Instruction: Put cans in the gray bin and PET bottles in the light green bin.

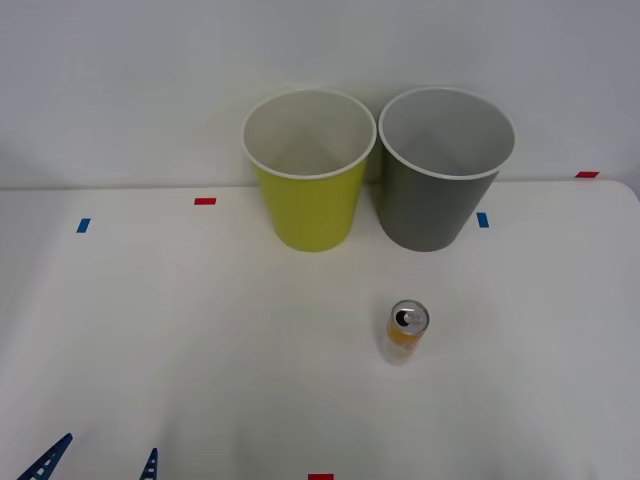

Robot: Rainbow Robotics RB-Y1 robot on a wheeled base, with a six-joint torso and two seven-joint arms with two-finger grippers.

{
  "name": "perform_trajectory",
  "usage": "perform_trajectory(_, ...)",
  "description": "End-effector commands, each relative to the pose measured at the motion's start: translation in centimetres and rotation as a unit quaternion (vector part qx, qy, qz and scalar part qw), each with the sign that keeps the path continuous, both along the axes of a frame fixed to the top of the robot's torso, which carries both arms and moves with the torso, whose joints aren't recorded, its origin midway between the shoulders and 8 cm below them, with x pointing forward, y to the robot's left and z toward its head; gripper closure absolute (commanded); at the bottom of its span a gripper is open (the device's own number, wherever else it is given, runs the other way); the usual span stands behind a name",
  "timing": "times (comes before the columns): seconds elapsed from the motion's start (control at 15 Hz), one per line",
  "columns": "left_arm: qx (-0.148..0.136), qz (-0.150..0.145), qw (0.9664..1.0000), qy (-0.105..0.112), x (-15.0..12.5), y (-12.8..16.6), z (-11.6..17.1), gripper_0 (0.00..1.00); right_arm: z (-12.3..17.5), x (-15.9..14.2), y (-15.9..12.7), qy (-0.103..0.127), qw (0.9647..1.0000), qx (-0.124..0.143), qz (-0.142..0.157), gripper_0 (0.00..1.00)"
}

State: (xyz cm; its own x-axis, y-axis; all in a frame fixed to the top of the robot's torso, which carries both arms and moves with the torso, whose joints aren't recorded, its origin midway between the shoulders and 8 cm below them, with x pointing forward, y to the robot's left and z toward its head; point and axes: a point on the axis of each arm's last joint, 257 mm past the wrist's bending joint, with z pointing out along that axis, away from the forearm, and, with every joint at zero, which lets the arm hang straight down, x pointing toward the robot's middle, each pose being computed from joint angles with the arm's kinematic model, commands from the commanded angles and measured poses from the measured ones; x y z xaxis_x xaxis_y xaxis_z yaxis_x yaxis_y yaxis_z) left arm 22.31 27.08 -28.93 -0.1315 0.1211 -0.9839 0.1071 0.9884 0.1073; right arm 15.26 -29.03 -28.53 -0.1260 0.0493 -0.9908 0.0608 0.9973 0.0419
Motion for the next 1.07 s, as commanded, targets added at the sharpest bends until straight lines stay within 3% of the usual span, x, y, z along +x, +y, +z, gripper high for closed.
perform_trajectory(0.07,0.0,0.0,1.0,0.0,0.0,0.0,0.0,0.0,0.0,0.0,0.0,0.0,1.0,0.0,0.0,0.0)
perform_trajectory(1.07,0.0,0.0,1.0,0.0,0.0,0.0,0.0,0.0,0.0,0.0,0.0,0.0,1.0,0.0,0.0,0.0)
